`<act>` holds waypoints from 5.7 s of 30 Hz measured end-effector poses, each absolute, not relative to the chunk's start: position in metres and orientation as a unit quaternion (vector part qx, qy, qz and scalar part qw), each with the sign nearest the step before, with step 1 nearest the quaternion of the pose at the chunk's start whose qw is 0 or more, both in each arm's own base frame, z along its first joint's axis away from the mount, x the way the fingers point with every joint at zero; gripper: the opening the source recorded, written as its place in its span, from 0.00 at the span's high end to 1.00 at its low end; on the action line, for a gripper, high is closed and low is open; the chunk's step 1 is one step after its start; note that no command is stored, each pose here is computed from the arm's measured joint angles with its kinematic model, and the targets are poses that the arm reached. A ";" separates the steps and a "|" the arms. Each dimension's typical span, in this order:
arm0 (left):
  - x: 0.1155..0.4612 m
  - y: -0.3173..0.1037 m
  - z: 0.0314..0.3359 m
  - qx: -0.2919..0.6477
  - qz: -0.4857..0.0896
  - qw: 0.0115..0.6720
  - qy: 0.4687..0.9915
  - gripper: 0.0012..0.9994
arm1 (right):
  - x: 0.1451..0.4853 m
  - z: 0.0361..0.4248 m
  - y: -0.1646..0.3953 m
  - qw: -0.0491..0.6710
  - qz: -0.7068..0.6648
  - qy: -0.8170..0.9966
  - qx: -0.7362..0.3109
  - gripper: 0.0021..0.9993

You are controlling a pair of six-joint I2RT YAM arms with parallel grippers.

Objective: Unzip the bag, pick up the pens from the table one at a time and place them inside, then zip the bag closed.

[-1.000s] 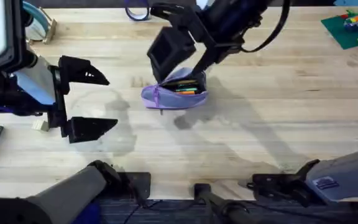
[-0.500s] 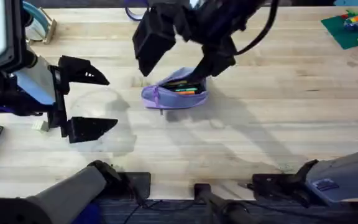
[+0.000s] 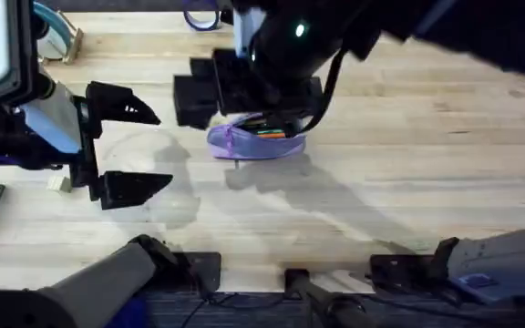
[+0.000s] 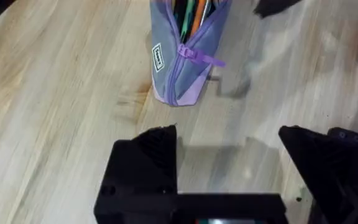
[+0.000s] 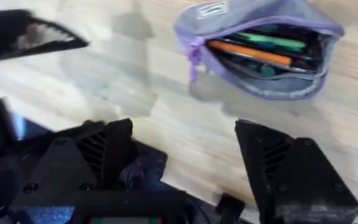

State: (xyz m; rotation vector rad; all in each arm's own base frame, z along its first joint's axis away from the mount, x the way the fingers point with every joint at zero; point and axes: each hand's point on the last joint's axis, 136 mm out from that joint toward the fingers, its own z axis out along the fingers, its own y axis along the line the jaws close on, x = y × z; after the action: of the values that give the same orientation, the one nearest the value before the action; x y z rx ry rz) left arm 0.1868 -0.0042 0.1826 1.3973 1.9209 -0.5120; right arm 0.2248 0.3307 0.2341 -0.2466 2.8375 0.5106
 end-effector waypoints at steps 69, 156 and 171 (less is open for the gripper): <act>0.187 -0.004 0.183 0.539 -0.198 0.348 0.741 0.01 | 0.256 0.098 0.394 0.101 0.174 0.979 -0.020 0.00; 0.215 0.010 0.174 0.541 -0.172 0.383 0.728 0.01 | 0.303 0.156 0.361 0.140 0.209 0.964 -0.085 0.97; 0.231 0.014 0.157 0.506 -0.228 0.395 0.732 0.01 | 0.303 0.156 0.360 0.138 0.207 0.965 -0.085 0.97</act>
State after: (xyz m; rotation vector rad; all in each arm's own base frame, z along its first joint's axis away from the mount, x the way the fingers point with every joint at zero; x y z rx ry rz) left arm 0.2305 0.0143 0.1571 1.2841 1.8552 -0.5792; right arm 0.3025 0.3603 0.1564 -0.2458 2.7911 0.6003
